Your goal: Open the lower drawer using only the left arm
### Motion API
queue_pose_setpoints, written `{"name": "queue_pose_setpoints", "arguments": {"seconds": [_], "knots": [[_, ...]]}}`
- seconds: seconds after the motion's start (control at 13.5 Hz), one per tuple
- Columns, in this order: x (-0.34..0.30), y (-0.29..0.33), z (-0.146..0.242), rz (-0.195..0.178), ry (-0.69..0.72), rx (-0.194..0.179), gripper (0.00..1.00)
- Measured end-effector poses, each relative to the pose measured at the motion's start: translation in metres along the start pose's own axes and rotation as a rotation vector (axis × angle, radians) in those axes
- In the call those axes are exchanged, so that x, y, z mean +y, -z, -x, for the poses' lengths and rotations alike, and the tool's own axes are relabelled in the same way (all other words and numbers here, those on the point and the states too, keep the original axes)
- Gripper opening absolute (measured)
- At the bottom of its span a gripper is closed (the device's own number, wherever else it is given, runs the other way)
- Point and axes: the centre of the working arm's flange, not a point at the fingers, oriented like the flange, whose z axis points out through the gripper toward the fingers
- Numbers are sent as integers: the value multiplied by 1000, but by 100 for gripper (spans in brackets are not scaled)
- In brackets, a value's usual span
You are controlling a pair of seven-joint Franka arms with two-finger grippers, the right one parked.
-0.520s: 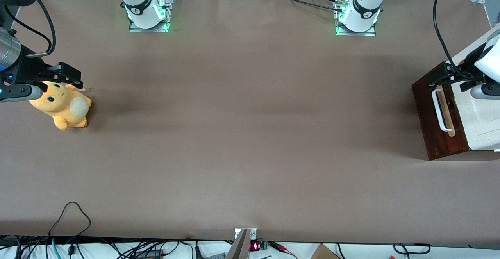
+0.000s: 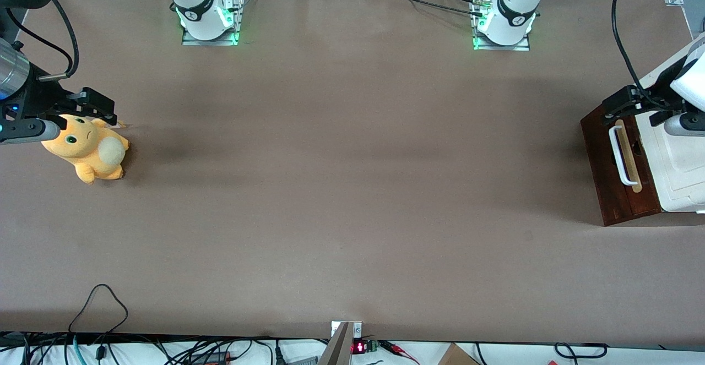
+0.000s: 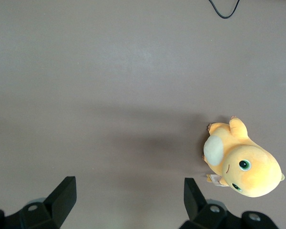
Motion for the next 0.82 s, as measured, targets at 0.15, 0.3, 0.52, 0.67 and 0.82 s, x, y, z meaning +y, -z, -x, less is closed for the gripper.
{"name": "queue_pose_setpoints", "arguments": {"seconds": [0.15,0.3,0.52,0.67,0.82], "knots": [[-1,-1,1,0,-4,-10,100],[-1,-3,3,1,-4,-26,100],[-2,-4,3,1,-2,-36,100],[-4,-6,3,1,-5,-42,100],[-5,-9,2,2,-26,-49,100]]}}
